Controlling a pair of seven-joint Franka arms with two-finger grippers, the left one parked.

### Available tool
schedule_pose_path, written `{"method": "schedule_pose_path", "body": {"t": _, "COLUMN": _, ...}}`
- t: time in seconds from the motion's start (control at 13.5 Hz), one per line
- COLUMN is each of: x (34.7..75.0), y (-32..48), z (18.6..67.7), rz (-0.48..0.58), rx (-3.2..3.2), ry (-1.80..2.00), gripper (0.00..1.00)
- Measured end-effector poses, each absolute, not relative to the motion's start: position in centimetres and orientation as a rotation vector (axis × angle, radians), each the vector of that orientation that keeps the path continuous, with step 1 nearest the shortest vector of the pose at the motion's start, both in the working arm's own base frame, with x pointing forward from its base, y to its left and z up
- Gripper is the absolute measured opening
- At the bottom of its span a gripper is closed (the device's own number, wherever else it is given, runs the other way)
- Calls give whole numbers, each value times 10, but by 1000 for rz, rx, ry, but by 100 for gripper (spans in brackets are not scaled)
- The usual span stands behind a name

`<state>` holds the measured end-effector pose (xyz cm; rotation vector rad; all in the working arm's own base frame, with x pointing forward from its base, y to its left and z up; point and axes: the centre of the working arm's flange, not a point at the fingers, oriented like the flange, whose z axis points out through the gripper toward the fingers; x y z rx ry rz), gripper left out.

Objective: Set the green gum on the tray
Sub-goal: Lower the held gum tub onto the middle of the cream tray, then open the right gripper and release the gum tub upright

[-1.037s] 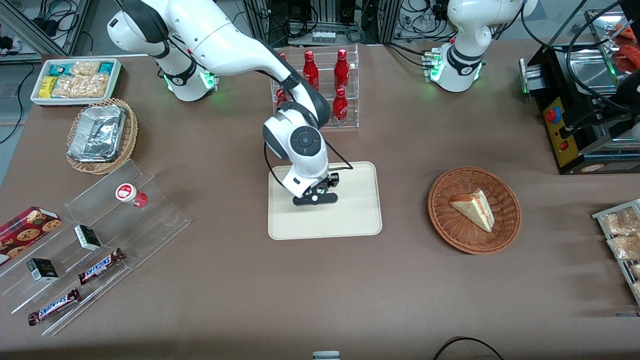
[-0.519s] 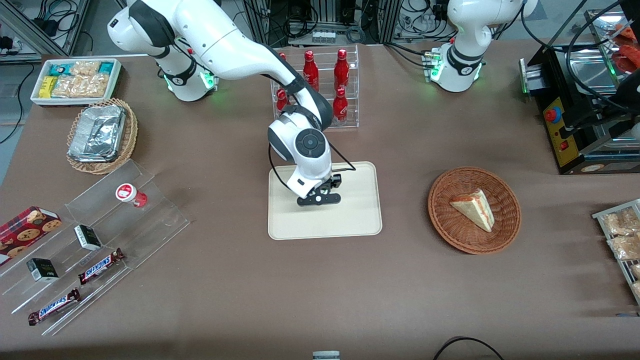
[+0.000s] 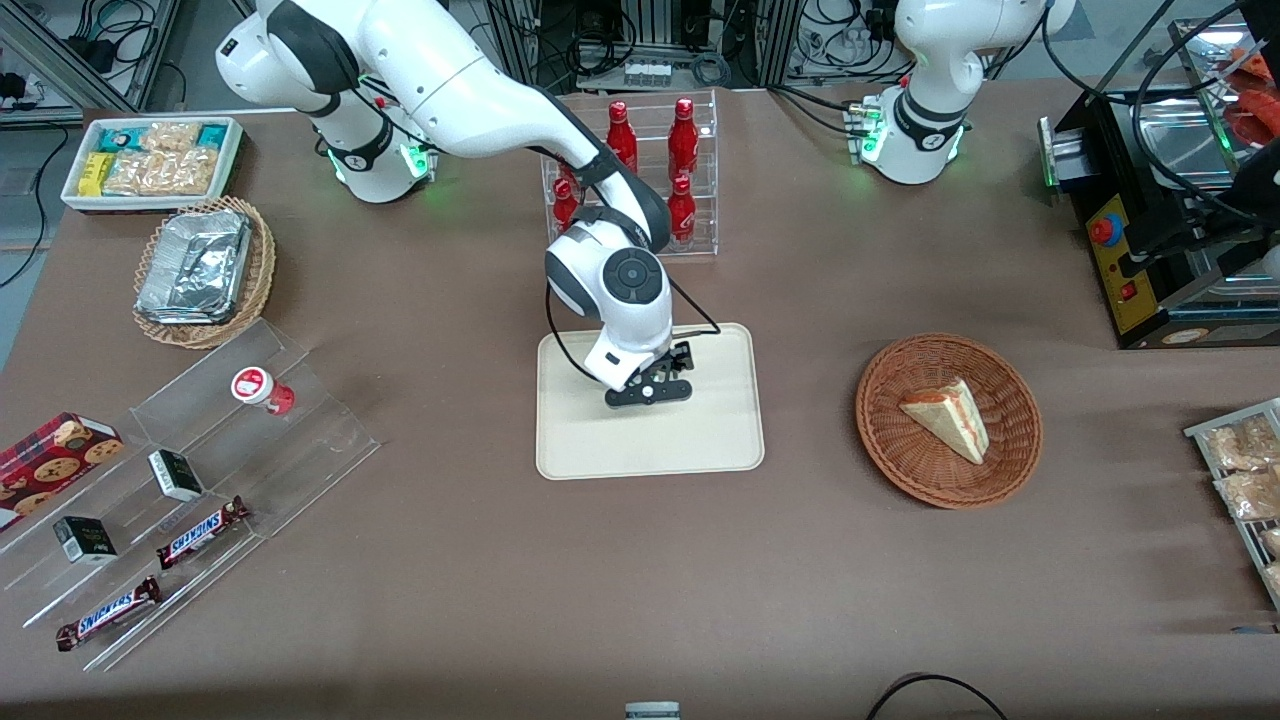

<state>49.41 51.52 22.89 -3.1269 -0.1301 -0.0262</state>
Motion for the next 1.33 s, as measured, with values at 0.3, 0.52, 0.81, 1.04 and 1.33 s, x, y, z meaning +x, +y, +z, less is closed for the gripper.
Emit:
{"method": "schedule_pose_path", "body": {"t": 0.3, "x": 495, "y": 514, "z": 229, "rz": -43, "rx": -3138, "ry": -147, "gripper": 100}}
{"method": "schedule_pose_path", "body": {"t": 0.52, "x": 497, "y": 514, "z": 231, "rz": -51, "rx": -3136, "ry": -147, "gripper": 100}}
{"method": "schedule_pose_path", "body": {"t": 0.81, "x": 502, "y": 513, "z": 248, "rz": -58, "rx": -3136, "ry": -140, "gripper": 100}}
{"method": "schedule_pose_path", "body": {"t": 1.04, "x": 502, "y": 505, "z": 278, "rz": -31, "rx": -3190, "ry": -184, "gripper": 100}}
{"method": "schedule_pose_path", "body": {"t": 1.33, "x": 495, "y": 494, "z": 330, "rz": 24, "rx": -3219, "ry": -192, "gripper": 100}}
